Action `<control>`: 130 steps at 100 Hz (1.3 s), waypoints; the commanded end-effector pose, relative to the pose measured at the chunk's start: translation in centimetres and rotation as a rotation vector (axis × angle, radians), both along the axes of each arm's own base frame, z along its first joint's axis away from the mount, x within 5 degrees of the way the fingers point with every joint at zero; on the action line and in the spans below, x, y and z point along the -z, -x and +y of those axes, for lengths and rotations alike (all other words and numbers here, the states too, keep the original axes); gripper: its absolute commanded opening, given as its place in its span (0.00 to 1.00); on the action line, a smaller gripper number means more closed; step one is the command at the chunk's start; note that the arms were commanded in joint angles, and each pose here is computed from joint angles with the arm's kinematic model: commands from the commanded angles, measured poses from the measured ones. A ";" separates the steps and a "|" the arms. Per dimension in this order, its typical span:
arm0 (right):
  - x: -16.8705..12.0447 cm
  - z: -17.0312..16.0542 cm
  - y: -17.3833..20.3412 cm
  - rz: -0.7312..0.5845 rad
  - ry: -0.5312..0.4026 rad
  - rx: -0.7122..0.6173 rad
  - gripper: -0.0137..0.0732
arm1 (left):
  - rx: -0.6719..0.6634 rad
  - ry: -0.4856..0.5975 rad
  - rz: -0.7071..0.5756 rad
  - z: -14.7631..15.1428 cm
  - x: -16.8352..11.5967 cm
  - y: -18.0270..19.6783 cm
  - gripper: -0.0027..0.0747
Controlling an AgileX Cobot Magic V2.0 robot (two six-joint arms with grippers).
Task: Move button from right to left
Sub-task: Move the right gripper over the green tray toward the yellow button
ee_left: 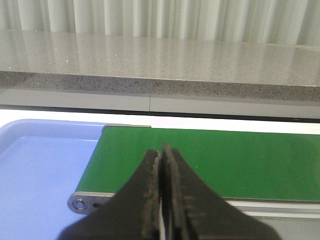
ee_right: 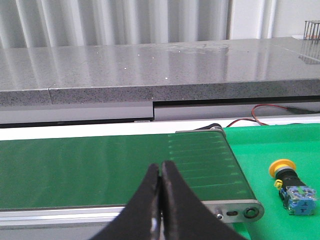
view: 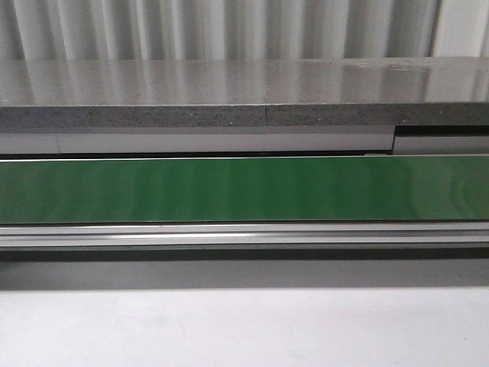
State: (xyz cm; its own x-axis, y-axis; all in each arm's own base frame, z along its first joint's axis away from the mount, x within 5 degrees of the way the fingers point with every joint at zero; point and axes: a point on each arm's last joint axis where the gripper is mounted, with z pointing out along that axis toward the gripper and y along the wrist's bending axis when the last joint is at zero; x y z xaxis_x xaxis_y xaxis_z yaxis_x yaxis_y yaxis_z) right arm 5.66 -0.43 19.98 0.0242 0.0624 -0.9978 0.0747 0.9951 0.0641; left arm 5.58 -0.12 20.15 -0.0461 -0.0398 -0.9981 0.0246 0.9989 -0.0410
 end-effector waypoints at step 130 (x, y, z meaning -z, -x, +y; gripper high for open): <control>-17.8 -1.2 -6.1 0.344 0.005 0.074 0.08 | 0.001 0.010 -0.087 0.0 -0.1 0.1 0.01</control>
